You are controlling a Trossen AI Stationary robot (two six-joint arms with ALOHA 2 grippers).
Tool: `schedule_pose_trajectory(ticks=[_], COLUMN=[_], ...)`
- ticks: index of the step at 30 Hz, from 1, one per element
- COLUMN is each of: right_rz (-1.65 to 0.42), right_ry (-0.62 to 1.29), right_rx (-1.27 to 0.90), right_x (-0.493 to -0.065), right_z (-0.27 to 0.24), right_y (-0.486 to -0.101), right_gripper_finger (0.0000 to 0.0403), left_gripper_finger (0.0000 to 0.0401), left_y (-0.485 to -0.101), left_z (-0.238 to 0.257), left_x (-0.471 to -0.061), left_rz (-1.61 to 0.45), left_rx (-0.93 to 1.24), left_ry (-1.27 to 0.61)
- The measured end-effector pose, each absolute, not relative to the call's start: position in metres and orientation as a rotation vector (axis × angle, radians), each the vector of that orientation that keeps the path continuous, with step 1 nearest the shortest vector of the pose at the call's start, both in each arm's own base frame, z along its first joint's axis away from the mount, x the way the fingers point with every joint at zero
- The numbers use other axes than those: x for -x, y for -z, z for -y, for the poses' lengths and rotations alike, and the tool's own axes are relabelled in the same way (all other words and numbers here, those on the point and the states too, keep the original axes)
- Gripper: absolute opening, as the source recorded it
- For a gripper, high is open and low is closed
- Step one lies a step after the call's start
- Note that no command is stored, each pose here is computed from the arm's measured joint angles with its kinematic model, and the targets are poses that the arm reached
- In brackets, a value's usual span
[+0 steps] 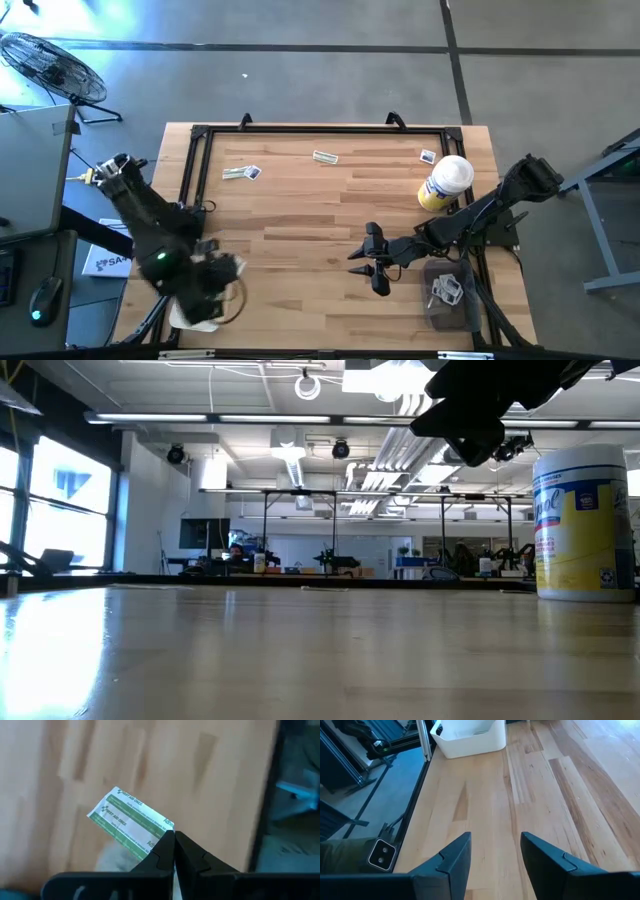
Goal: Pick & Place First Aid Supplies
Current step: Put the green bandage into the white bin
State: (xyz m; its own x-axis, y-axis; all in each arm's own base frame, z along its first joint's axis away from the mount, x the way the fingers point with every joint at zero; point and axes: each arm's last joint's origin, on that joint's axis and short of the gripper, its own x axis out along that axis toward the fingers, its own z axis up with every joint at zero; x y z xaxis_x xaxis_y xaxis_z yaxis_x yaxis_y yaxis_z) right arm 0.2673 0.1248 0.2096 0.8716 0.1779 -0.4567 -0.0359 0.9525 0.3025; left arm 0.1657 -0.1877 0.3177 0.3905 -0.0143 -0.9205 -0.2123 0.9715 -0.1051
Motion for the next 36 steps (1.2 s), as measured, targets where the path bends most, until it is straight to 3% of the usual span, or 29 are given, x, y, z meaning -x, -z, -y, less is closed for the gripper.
schedule_pose_trajectory(ticks=[7,11,15,19,25,29,36], right_rz=[-0.490,-0.487,-0.470,-0.466,-0.468,-0.451,-0.444], right_ry=[-0.106,-0.101,-0.103,-0.109,-0.113,-0.118,-0.119], right_rx=[-0.240,-0.225,-0.228,-0.239,-0.252,-0.265,-0.268], right_x=[-0.268,-0.268,-0.268,-0.269,-0.269,-0.271,-0.271], right_z=[-0.124,-0.124,-0.124,-0.124,-0.124,-0.122,-0.122], right_y=[-0.210,-0.210,-0.211,-0.212,-0.212,-0.214,-0.214], right_gripper_finger=[0.0165,0.0165,0.0165,0.0165,0.0165,0.0165,0.0165], left_gripper_finger=[0.0000,0.0000,0.0000,0.0000,0.0007,0.0035,0.0122], left_y=[-0.294,-0.258,-0.216,-0.185,-0.167,-0.172,-0.199], left_z=[0.224,0.223,0.212,0.208,0.203,0.204,0.205], left_x=[-0.110,-0.092,-0.087,-0.088,-0.091,-0.091,-0.094], left_rz=[-1.192,-1.172,-1.170,-1.238,-1.284,-1.301,-1.267], left_rx=[0.294,0.378,0.379,0.402,0.460,0.493,0.524], left_ry=[-0.132,-0.280,-0.365,-0.309,-0.306,-0.300,-0.267])
